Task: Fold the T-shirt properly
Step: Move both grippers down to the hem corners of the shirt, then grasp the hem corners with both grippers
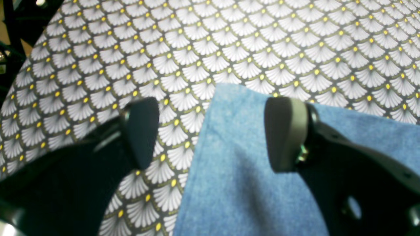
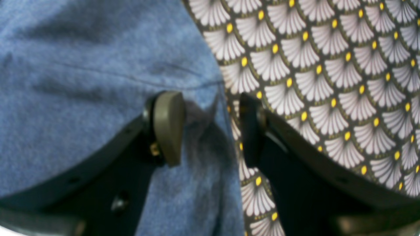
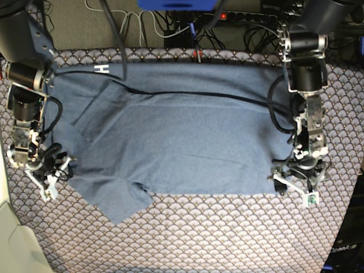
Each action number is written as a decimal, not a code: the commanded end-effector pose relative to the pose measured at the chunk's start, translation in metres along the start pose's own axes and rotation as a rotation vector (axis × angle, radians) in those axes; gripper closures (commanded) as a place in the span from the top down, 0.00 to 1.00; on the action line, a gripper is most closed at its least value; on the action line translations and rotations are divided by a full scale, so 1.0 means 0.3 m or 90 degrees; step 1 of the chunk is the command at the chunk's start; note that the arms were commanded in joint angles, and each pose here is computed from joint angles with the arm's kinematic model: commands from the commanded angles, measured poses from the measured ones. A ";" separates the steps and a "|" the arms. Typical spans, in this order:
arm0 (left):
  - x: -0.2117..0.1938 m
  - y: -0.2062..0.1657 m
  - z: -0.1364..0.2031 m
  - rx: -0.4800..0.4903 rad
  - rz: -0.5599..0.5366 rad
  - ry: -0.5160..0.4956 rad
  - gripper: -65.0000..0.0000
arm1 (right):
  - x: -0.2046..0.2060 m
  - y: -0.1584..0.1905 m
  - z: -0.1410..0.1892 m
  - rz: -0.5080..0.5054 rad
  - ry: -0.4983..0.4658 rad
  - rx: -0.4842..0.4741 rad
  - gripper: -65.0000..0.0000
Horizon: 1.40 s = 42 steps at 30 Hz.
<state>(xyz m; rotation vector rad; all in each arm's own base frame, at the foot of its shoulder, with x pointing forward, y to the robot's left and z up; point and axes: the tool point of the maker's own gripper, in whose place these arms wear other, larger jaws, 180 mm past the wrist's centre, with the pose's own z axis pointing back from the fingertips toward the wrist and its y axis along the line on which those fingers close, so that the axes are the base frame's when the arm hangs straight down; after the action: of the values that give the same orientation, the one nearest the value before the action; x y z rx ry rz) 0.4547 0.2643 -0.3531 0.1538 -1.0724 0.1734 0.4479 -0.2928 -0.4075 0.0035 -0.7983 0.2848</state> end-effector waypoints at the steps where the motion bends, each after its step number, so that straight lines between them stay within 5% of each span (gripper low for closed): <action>1: 0.069 0.016 0.003 0.005 0.000 -0.037 0.75 | 0.096 -0.059 0.025 -0.001 -0.053 -0.023 0.44; 12: 0.037 0.030 0.006 0.009 -0.005 -0.028 0.75 | 0.056 -0.036 0.016 -0.003 -0.045 -0.016 0.44; 17: 0.093 0.035 0.011 0.011 -0.008 -0.092 0.75 | 0.010 -0.015 0.010 -0.004 -0.030 -0.008 0.43; 26: 0.049 0.040 -0.074 0.017 0.013 -0.044 0.75 | 0.008 0.010 0.000 -0.006 -0.030 0.000 0.00; 42: -0.004 0.001 -0.157 0.009 0.000 -0.077 0.75 | 0.008 0.010 0.000 -0.006 -0.030 0.000 0.00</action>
<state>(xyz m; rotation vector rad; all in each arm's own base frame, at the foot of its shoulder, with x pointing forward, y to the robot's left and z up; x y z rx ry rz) 0.4741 0.2711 -0.4074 0.1724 -1.1035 0.1757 0.4374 -0.2795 -0.4224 0.0430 -0.8134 0.2761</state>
